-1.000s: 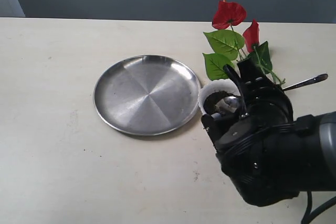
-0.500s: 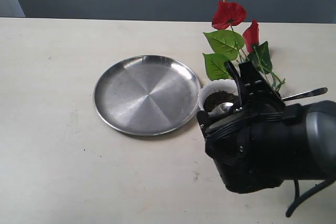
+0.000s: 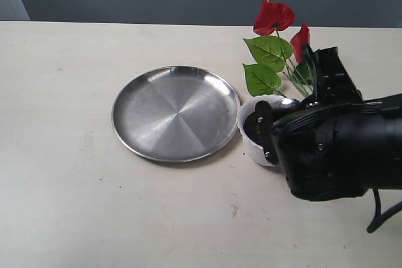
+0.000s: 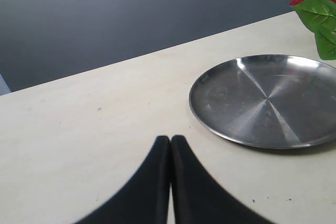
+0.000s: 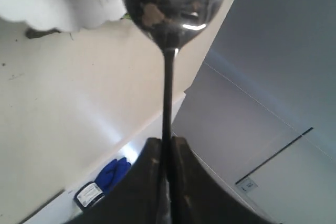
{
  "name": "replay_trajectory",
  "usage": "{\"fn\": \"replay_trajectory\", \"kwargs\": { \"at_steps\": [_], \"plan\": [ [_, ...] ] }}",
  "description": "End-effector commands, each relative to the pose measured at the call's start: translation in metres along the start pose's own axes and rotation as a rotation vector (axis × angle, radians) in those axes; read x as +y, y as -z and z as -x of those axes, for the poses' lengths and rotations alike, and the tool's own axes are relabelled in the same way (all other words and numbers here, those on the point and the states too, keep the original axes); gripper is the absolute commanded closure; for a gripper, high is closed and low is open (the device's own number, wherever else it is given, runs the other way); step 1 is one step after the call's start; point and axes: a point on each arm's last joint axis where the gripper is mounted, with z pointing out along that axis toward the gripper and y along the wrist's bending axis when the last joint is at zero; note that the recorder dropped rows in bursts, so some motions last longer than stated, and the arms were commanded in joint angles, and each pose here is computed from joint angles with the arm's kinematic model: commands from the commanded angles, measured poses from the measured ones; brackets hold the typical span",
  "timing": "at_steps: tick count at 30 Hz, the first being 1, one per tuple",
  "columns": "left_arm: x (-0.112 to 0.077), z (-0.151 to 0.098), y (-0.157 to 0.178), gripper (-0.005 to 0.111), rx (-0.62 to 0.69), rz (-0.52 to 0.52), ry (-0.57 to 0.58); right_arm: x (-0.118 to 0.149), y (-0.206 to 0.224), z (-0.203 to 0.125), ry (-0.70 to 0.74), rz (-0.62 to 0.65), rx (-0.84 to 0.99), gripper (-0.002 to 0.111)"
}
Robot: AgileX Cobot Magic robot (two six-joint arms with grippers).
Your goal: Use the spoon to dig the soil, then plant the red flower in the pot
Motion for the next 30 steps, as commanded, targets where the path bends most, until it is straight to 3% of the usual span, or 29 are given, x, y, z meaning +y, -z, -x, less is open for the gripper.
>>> {"fn": "replay_trajectory", "kwargs": {
  "at_steps": [1, 5, 12, 16, 20, 26, 30],
  "plan": [
    [0.000, 0.003, 0.000, 0.106, -0.018, -0.002, 0.002, 0.006, 0.003, -0.003, -0.051, 0.089, -0.007, 0.109],
    [0.000, 0.003, 0.000, 0.106, -0.018, -0.002, 0.002, 0.012, -0.002, 0.010, -0.004, 0.097, -0.043, 0.109],
    [0.000, 0.003, 0.000, 0.106, -0.018, -0.002, 0.002, 0.011, -0.015, 0.009, 0.035, 0.058, 0.058, 0.109],
    [0.000, 0.003, 0.000, 0.106, -0.018, -0.002, 0.002, -0.012, -0.001, 0.006, -0.200, 0.014, 0.014, 0.109],
    [0.000, 0.003, 0.000, 0.106, -0.018, -0.002, 0.002, -0.043, 0.028, -0.001, -0.442, 0.063, -0.102, 0.109],
    [0.000, 0.003, 0.000, 0.106, -0.018, -0.002, 0.002, -0.083, 0.062, 0.025, -0.777, 0.368, -0.548, 0.109],
    [0.000, 0.003, 0.000, 0.106, -0.018, -0.002, 0.002, -0.109, 0.057, 0.055, -0.853, 0.555, -0.681, 0.109]
  ]
}}
